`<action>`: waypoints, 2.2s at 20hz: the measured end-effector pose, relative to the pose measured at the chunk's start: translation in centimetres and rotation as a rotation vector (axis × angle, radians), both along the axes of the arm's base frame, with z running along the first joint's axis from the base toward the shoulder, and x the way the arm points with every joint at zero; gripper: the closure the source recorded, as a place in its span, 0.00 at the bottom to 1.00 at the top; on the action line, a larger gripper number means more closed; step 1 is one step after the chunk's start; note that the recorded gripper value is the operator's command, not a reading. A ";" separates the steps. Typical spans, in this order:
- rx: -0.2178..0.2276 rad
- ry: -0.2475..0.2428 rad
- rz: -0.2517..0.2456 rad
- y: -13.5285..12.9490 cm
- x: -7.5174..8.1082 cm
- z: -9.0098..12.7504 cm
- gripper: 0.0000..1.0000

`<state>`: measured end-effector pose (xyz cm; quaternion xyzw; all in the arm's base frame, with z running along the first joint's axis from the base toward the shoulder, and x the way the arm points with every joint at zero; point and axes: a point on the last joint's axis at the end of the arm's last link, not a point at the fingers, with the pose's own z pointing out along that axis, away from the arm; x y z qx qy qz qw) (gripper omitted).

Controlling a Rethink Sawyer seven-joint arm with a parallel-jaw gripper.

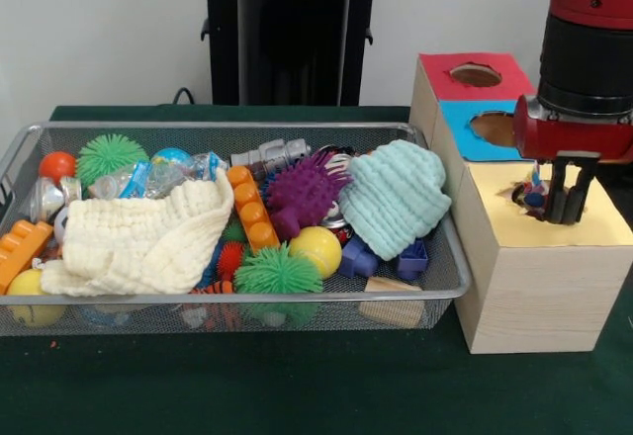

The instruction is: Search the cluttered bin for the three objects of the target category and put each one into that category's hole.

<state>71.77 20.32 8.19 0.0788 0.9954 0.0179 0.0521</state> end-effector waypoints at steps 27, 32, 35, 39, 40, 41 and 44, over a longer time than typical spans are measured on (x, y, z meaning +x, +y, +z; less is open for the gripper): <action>0.009 0.130 -0.041 -2.2 -1.1 2.2 1.00; 0.010 0.126 -0.053 -3.1 -1.6 3.6 1.00; 0.011 0.128 -0.061 -3.6 -1.8 3.9 1.00; 0.019 0.123 -0.072 -4.2 -1.7 3.1 1.00; 0.024 0.111 -0.077 -4.5 -1.4 2.5 1.00; 0.027 0.101 -0.080 -4.7 -1.3 2.1 1.00; 0.044 0.046 -0.095 -5.2 -0.4 -0.2 1.00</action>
